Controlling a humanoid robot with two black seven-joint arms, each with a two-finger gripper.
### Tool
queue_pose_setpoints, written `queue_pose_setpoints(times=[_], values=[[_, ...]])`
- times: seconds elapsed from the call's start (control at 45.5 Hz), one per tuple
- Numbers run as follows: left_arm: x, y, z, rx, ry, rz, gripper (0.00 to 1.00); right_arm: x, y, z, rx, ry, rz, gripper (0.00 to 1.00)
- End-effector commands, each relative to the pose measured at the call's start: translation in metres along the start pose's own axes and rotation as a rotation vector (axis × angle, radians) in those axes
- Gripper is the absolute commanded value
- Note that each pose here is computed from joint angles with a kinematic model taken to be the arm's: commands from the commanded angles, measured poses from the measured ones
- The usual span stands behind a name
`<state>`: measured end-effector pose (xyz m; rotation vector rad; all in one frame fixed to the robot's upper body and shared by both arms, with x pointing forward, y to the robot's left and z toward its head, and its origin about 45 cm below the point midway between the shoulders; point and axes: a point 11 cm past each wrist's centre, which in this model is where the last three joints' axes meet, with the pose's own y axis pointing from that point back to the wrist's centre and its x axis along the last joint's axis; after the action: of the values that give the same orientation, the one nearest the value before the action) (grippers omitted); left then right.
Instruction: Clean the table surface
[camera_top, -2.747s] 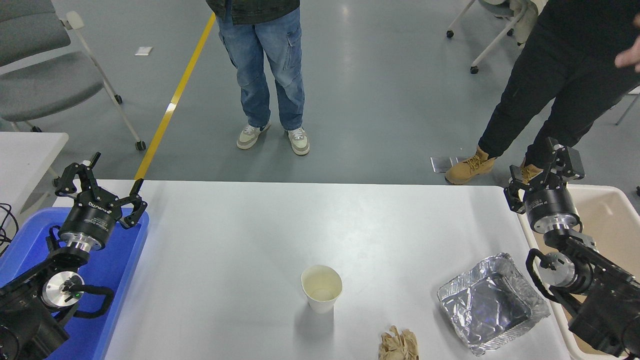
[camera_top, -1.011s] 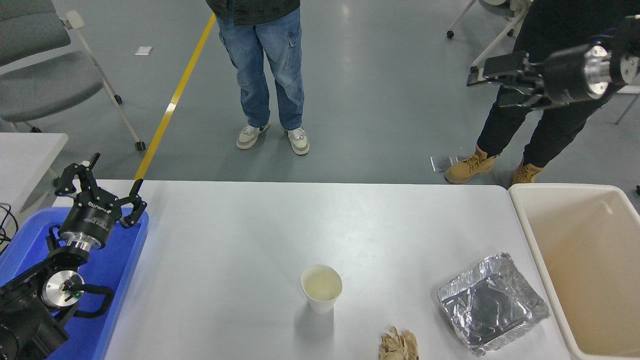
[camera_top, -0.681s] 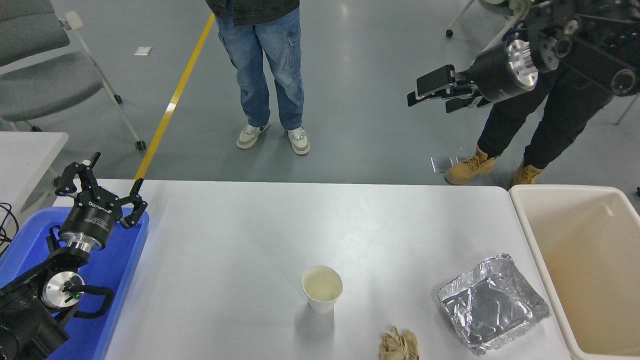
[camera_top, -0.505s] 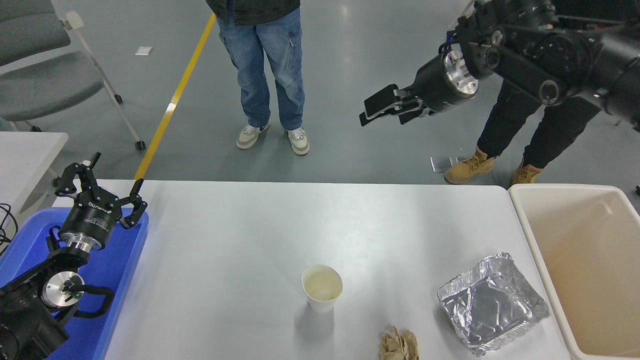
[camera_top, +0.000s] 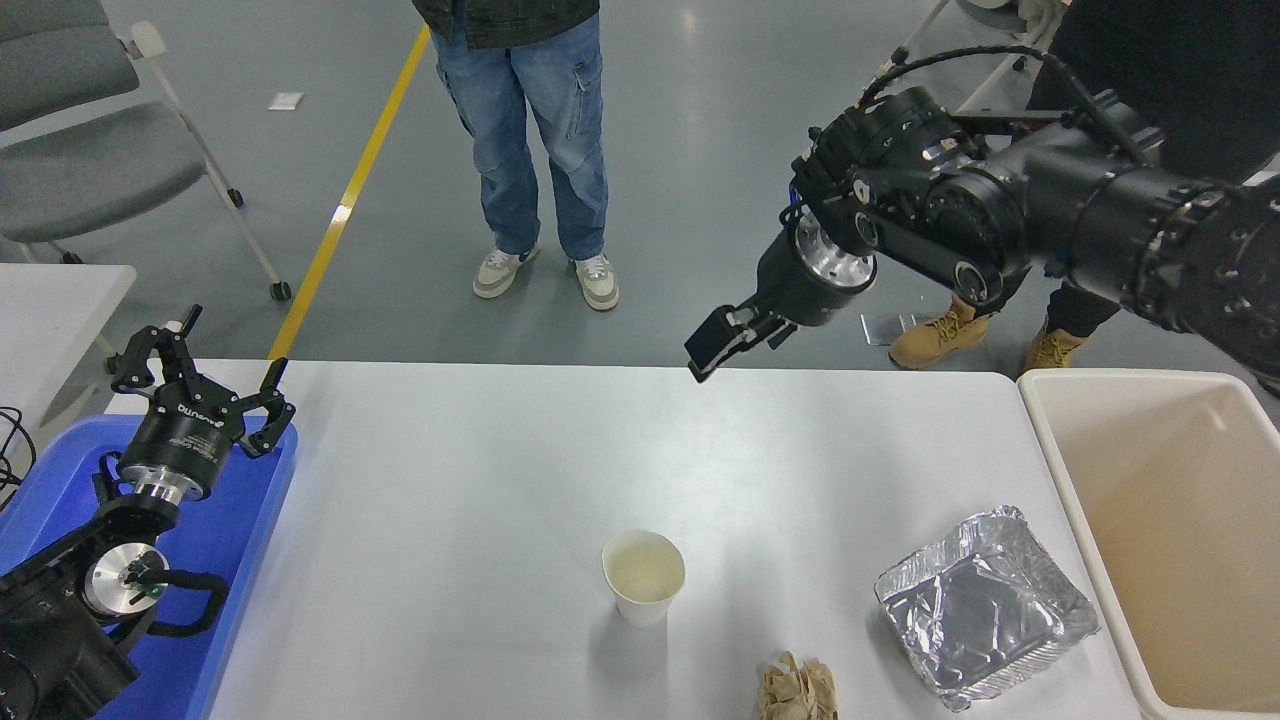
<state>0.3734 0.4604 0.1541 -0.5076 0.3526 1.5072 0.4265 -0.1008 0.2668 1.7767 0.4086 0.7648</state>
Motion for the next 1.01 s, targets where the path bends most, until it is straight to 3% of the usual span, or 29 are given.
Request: queue_pose_setpoints(times=[0.0,0.176,0.352,0.725,0.989], values=[[0.000,0.000,0.000,0.000,0.001,0.000,1.00,-0.027,-0.028,-0.018,0.059,0.036,-0.096,0.98],[0.000,0.000,0.000,0.000,0.001,0.000,1.00,-0.013,-0.037,-0.047,0.206,0.012,0.005,0.98],[0.000,0.000,0.000,0.000,-0.001,0.000,1.00,-0.024,-0.058,-0.045,0.250,-0.020,0.038,0.98],[0.000,0.000,0.000,0.000,0.002,-0.001,1.00,-0.040,-0.094,-0.016,0.239,-0.058,0.227,0.98],[0.000,0.000,0.000,0.000,0.000,-0.001,1.00,-0.054,-0.110,-0.015,0.254,-0.071,0.254,0.98]])
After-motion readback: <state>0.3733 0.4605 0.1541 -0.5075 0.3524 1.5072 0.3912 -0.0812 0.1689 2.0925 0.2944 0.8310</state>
